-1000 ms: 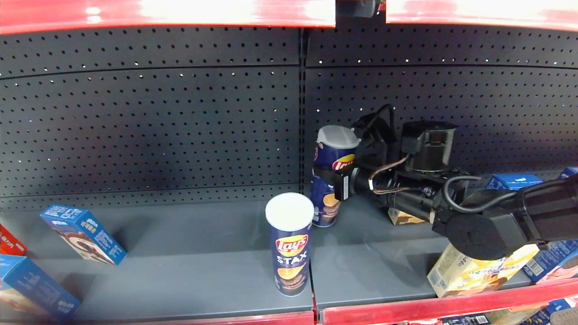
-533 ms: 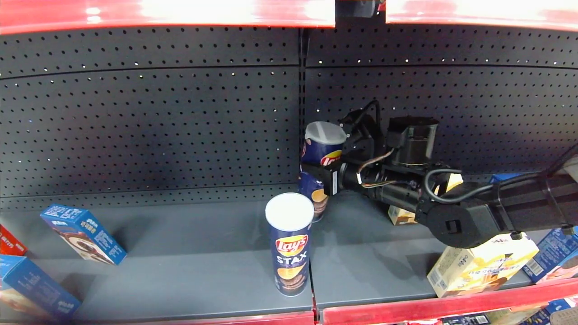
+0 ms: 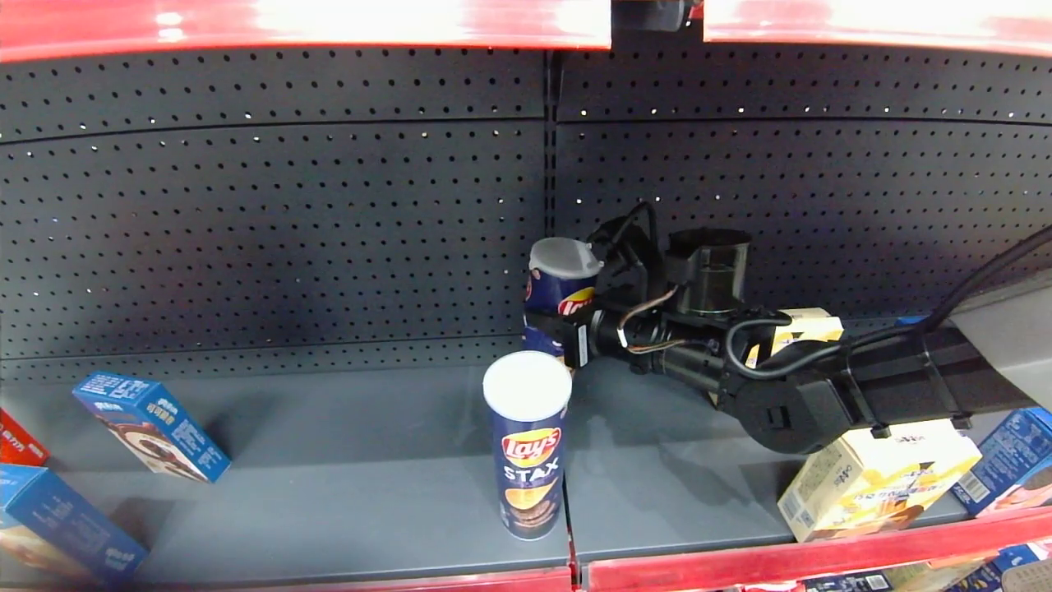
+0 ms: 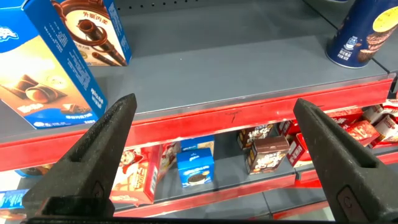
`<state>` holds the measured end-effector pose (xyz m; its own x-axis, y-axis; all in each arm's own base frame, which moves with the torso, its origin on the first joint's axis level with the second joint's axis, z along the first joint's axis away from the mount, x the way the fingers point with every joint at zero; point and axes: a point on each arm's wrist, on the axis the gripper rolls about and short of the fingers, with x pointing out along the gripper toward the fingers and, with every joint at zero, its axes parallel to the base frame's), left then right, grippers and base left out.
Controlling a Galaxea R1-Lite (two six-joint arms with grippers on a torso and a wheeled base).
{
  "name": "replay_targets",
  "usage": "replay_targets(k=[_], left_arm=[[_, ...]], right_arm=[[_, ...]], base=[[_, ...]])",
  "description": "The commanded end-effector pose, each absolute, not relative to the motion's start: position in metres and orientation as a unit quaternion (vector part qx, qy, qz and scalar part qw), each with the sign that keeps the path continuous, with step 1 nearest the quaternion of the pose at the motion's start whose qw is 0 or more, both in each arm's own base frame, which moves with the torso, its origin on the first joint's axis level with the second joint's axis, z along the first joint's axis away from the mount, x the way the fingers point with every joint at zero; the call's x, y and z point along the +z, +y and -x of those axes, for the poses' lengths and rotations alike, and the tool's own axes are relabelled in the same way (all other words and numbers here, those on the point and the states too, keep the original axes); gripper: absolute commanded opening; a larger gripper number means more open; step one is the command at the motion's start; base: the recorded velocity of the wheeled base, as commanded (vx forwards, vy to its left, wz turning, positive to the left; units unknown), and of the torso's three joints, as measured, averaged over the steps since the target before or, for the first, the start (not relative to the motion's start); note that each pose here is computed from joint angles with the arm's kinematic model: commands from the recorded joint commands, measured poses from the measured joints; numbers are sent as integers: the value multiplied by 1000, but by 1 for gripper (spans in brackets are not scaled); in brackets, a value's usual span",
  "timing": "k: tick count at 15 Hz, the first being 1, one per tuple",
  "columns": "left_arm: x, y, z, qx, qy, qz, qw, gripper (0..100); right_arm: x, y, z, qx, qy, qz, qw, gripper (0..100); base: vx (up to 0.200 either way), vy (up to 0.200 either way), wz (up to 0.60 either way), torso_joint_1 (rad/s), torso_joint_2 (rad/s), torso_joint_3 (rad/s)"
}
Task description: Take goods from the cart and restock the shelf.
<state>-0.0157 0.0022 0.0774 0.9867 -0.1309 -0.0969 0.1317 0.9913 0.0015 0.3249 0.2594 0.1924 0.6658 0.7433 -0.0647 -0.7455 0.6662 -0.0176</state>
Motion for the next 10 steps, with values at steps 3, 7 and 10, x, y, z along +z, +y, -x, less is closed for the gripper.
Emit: replay_targets(k=[3, 7, 10], left_arm=[[78, 2, 16, -66, 49, -4, 997, 100], [77, 2, 16, -66, 50, -4, 997, 100], [77, 2, 16, -66, 50, -4, 997, 100]], right_arm=[[184, 262, -334, 410, 33, 23, 911, 0], [177, 263, -339, 408, 37, 25, 912, 0], [173, 264, -341, 408, 43, 28, 912, 0]], base=[[0, 0, 0, 0, 0, 0], [0, 0, 0, 0, 0, 0], [0, 0, 0, 0, 0, 0]])
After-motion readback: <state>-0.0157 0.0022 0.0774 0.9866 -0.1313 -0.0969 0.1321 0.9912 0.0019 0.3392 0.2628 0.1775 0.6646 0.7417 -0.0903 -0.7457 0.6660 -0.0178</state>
